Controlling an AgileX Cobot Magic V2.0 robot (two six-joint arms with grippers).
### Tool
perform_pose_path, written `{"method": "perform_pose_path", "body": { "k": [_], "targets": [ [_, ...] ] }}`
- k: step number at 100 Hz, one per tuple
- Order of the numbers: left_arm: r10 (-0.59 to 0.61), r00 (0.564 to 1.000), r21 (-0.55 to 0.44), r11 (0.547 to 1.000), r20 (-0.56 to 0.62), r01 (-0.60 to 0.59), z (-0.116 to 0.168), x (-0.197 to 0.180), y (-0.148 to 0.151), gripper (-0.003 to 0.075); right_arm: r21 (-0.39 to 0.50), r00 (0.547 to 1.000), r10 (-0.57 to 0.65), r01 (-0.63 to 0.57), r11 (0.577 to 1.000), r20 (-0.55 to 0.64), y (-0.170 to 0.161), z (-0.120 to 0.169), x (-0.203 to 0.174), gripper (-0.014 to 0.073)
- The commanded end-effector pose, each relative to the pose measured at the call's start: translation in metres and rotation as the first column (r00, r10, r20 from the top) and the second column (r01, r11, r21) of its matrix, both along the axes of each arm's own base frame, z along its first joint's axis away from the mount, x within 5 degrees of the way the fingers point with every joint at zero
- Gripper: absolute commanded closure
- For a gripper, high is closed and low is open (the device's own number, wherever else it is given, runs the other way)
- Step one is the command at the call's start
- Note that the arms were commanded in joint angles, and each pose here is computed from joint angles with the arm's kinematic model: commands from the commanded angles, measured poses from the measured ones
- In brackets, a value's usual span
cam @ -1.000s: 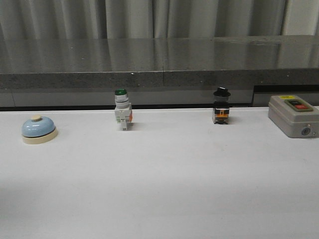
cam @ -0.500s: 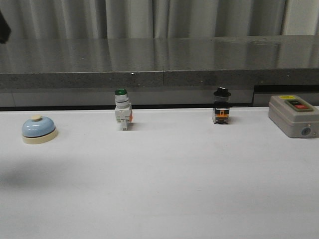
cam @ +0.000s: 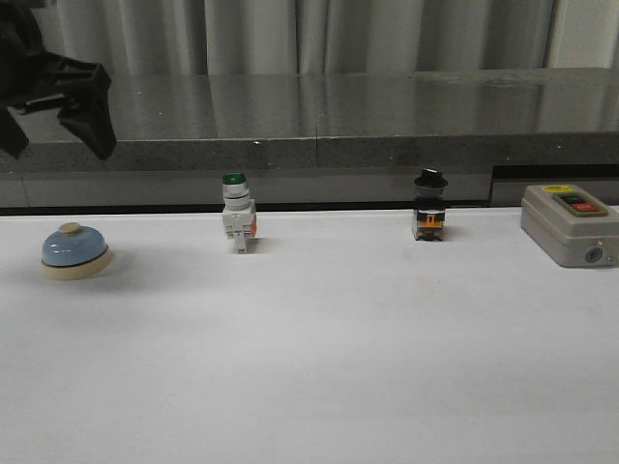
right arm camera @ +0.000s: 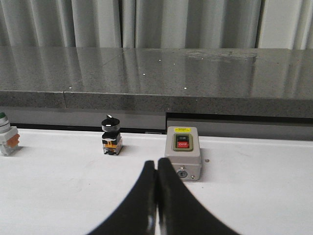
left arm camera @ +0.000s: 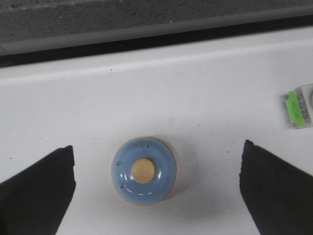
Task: Place and press bell with both arms
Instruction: 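Move the left gripper down over the blue bell and grasp it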
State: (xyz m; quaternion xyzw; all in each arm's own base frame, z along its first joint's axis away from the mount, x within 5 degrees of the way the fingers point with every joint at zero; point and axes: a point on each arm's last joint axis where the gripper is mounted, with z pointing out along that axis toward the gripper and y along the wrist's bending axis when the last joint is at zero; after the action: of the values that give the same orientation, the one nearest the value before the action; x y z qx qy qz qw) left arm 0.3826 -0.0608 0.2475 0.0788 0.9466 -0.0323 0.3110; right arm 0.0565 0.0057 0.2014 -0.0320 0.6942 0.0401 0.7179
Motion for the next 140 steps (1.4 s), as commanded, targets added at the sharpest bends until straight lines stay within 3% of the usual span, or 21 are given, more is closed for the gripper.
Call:
{"method": "perform_pose_path", "body": {
  "k": [1, 45, 82, 94, 111, 118, 140],
  "targets": [
    [-0.005, 0.995, -0.012, 1.000, 0.096, 0.006, 0.018, 0.008, -0.004, 0.0071, 0.003, 0.994, -0.005, 0.004, 1.000, 0.113, 0.000, 0.013, -0.003, 0.0655],
    [-0.015, 1.000, 0.028, 0.999, -0.020, 0.016, -0.041, 0.027, -0.006, 0.0071, 0.003, 0.994, -0.005, 0.004, 1.000, 0.113, 0.000, 0.013, -0.003, 0.0655],
    [-0.015, 0.997, 0.036, 0.999, -0.079, 0.017, -0.070, 0.033, -0.007, 0.0083, 0.003, 0.994, -0.005, 0.004, 1.000, 0.113, 0.000, 0.013, -0.003, 0.0655],
    [-0.015, 0.997, 0.036, 0.999, -0.081, 0.017, -0.070, 0.032, -0.007, 0.0169, 0.003, 0.994, -0.005, 0.004, 1.000, 0.113, 0.000, 0.013, -0.003, 0.0655],
    [-0.016, 0.996, 0.040, 0.999, -0.088, 0.019, -0.071, 0.032, -0.006, 0.0438, 0.003, 0.994, -0.005, 0.004, 1.000, 0.113, 0.000, 0.013, -0.003, 0.0655],
    [-0.020, 0.996, 0.047, 0.999, -0.089, 0.024, -0.070, 0.032, -0.006, 0.0507, 0.003, 0.994, -0.005, 0.004, 1.000, 0.113, 0.000, 0.013, -0.003, 0.0655],
    [-0.039, 0.998, 0.041, 0.998, -0.042, 0.041, -0.038, 0.022, -0.012, 0.0527, 0.003, 0.994, -0.005, 0.004, 1.000, 0.113, 0.000, 0.013, -0.003, 0.0655]
  ]
}}
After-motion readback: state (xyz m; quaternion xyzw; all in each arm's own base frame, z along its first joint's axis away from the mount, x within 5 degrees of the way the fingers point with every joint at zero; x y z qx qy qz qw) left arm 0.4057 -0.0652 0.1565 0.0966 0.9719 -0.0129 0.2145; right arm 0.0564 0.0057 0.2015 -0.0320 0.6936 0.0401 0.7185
